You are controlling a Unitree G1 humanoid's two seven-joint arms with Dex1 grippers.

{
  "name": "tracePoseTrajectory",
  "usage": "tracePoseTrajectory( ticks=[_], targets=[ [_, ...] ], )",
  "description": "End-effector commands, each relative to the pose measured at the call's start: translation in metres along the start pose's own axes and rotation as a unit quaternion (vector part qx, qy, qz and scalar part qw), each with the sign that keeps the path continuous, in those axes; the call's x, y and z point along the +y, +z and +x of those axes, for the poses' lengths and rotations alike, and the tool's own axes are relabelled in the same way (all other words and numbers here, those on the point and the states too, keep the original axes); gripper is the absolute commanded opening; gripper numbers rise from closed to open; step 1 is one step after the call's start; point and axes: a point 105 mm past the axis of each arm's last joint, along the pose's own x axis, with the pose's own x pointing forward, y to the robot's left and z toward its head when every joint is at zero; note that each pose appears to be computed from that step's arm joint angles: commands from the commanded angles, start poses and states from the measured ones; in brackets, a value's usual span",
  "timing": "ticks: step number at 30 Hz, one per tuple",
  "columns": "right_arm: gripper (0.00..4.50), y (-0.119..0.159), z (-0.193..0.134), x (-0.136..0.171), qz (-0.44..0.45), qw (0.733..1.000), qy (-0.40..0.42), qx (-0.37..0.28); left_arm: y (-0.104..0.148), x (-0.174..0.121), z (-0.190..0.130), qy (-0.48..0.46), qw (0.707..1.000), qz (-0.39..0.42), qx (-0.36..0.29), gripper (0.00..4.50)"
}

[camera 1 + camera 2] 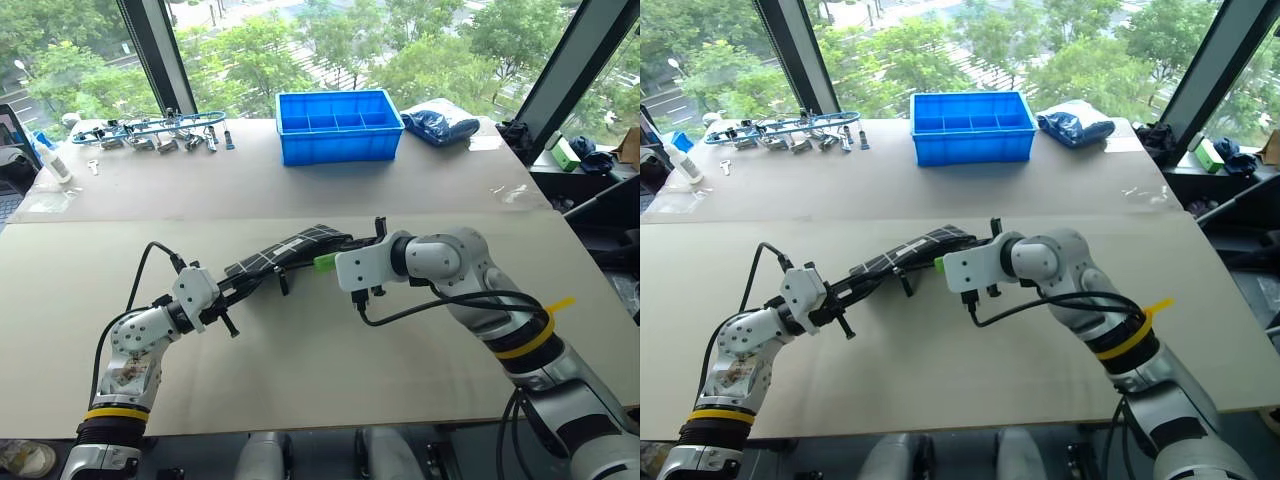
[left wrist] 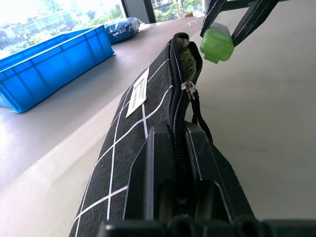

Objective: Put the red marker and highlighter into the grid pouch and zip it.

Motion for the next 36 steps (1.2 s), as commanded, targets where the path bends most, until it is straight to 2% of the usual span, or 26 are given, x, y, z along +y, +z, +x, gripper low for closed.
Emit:
tracePoseTrajectory(
  ticks=[1,10,17,23,30,36],
  targets=[
    [1.00,0.004,-0.001,-0.012,-0.029,0.999,-0.024,-0.002,0.014,0.006,0.000,0.006,1.000,0.020,-0.021,0.00],
    [1.00,0.011,0.020,-0.017,-0.040,0.999,-0.020,-0.013,0.017,0.004,0.002,0.002,0.999,0.021,-0.024,0.00],
    [1.00,0.016,0.016,-0.036,-0.044,0.998,-0.034,-0.026,0.018,0.005,0.001,0.002,1.000,0.021,-0.022,0.00],
    [1.00,0.030,0.027,-0.032,-0.048,0.997,-0.026,-0.049,0.020,0.005,0.003,0.000,1.000,0.021,-0.023,0.00],
    [1.00,0.016,0.024,-0.049,-0.069,0.996,-0.048,-0.026,0.021,0.005,0.004,-0.003,0.999,0.022,-0.023,0.00],
    [1.00,0.016,0.015,-0.058,-0.064,0.996,-0.053,-0.031,0.021,0.004,0.005,-0.005,1.000,0.021,-0.023,0.00]
  ],
)
